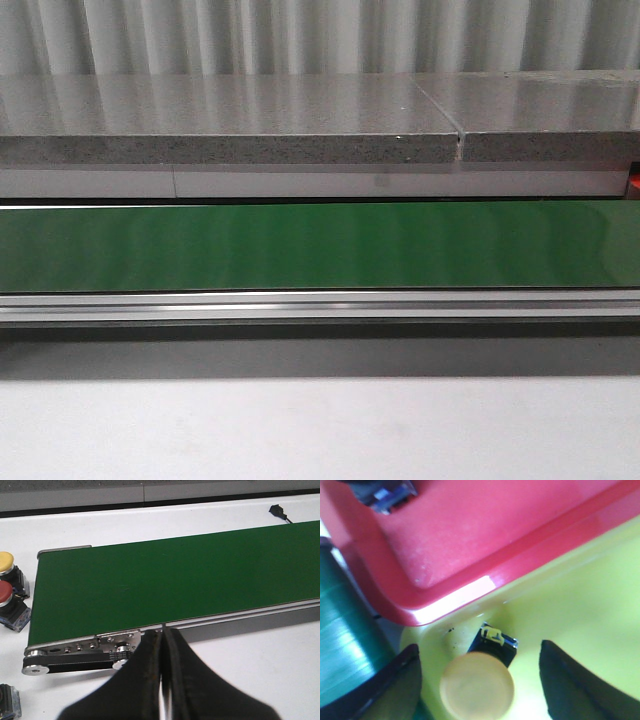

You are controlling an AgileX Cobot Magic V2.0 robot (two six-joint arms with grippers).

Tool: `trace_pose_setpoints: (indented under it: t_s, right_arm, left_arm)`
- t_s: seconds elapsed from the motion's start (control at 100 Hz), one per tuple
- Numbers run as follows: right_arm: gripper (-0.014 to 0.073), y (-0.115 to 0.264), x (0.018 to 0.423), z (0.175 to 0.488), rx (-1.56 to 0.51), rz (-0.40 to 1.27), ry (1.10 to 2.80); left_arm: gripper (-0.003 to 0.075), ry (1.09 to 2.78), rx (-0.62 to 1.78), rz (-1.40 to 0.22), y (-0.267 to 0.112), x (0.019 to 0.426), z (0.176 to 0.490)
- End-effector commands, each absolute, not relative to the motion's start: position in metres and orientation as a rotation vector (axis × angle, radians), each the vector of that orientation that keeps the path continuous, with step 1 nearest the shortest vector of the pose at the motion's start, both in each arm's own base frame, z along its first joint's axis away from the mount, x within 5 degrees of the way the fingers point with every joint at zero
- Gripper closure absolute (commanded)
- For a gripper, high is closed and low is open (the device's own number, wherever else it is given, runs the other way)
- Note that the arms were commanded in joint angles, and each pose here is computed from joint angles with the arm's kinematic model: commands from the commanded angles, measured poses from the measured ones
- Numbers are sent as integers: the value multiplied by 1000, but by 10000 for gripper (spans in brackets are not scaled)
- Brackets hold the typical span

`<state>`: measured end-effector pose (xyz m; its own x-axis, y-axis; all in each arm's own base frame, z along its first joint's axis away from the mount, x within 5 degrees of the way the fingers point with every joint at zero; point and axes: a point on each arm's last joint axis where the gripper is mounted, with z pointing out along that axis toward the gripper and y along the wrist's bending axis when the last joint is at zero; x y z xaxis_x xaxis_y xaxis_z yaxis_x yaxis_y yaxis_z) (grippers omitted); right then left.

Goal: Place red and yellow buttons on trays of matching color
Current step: 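Release the yellow button into the yellow tray and raise the right gripper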

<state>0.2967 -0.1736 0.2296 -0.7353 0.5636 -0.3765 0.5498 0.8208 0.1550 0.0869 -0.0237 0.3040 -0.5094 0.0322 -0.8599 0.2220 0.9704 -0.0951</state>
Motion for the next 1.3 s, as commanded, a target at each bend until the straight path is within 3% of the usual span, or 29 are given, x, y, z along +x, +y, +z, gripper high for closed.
trace_pose_setpoints:
  t_s: [0.0, 0.06, 0.21, 0.37, 0.56, 0.84, 1.29]
  right_arm:
    - [119, -167, 291, 271, 719, -15, 2478]
    - [198, -159, 289, 283, 653, -30, 2462]
    - [507, -131, 287, 308, 494, -40, 2431]
    - [664, -99, 285, 324, 358, -11, 2426]
    - [660, -53, 279, 335, 177, 30, 2363]
    - [660, 2, 248, 326, -40, 110, 2320]
    - [660, 17, 164, 316, -125, 126, 2125]
  left_arm:
    - [740, 2009, 170, -255, -25, 90, 318]
    - [740, 2009, 170, -255, -25, 90, 318]
    - [740, 2009, 170, -255, -25, 90, 318]
    - [740, 2009, 170, -255, -25, 90, 318]
    - [740, 2009, 170, -255, -25, 90, 318]
    - [740, 2009, 170, -255, -25, 90, 318]
    - [740, 2009, 170, -255, -25, 90, 318]
